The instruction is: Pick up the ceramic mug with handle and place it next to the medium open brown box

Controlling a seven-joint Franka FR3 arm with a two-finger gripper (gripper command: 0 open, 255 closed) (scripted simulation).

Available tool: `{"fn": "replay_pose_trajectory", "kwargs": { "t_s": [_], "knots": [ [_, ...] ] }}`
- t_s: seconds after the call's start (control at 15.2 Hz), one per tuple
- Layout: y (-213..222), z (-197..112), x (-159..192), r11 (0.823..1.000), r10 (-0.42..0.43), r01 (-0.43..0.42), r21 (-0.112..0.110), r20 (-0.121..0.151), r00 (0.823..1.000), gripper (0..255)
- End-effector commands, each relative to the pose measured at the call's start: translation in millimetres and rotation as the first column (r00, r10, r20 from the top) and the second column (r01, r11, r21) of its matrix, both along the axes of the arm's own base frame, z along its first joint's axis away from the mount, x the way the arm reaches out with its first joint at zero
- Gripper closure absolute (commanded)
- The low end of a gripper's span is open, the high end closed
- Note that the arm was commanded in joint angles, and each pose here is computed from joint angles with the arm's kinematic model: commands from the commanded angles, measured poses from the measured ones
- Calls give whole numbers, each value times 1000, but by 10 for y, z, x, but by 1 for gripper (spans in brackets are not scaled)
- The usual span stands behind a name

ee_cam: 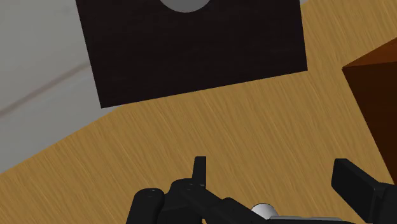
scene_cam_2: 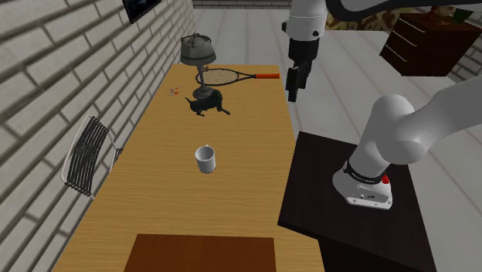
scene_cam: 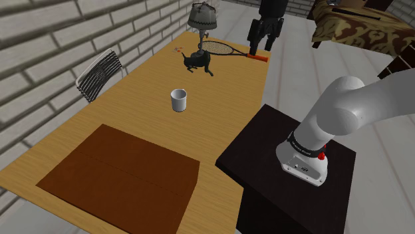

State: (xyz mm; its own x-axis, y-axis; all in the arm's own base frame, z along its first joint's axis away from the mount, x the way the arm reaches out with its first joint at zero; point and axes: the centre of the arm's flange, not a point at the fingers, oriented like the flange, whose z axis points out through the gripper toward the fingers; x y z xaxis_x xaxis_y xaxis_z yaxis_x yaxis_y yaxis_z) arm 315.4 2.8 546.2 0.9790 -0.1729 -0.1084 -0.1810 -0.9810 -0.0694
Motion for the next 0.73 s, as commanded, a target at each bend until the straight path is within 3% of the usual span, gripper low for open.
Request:
{"fn": "replay_pose_trajectory", "kwargs": {
  "t_s": [0.0,0.66],
  "knots": [
    [0,0,0,1000,0,0,0,0,1000,0],
    [459,-883,862,999,-14,15,-41,18,1000,0]
  ]
}}
